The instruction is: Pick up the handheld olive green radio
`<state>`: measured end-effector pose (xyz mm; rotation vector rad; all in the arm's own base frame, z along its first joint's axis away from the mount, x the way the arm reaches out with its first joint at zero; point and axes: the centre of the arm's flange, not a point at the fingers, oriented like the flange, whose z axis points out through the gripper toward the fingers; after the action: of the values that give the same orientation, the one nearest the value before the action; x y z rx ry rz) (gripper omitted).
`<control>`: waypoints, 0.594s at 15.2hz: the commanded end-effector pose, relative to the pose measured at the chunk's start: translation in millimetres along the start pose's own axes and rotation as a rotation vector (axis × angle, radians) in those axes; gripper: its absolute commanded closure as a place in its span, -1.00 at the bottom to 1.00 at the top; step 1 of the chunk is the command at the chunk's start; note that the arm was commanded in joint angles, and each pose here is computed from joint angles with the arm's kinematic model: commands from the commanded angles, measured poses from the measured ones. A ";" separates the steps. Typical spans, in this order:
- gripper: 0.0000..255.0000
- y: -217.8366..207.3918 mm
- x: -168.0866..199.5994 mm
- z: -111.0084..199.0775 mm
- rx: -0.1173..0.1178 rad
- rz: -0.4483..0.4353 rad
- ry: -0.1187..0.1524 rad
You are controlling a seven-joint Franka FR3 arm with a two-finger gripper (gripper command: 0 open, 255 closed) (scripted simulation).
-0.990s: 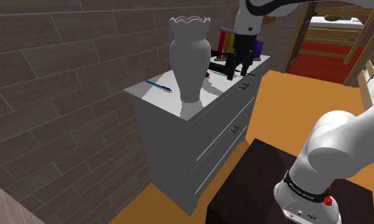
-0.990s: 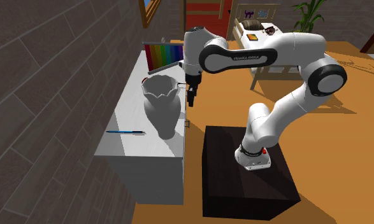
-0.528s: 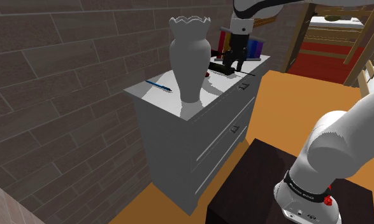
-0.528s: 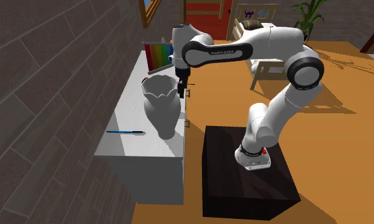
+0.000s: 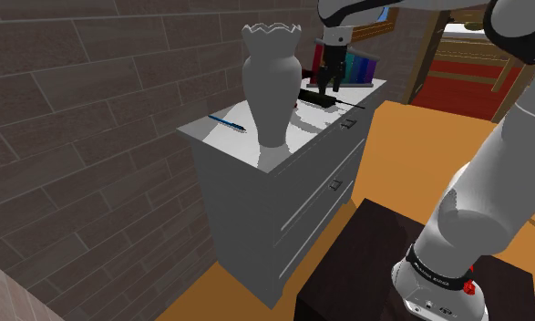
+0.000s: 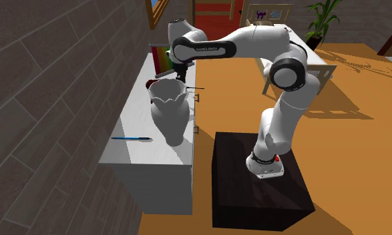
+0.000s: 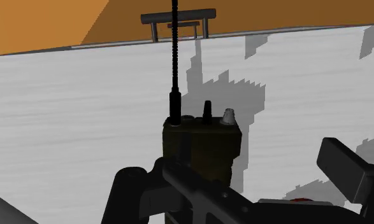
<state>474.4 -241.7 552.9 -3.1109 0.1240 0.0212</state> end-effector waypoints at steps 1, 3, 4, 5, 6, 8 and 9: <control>-1.00 18.8 16.3 3.4 -0.009 -0.015 -0.005; -1.00 30.3 27.7 4.0 -0.015 -0.023 -0.006; -1.00 30.4 27.7 9.3 -0.015 -0.023 -0.006; -1.00 30.6 27.8 14.6 -0.015 -0.023 -0.006; -1.00 30.7 27.9 19.8 -0.015 -0.023 -0.006; -1.00 31.0 28.1 30.4 -0.015 -0.023 -0.006; -1.00 31.1 28.1 35.7 -0.015 -0.023 -0.006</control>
<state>492.7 -283.8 537.3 -3.1355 0.1167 -0.0057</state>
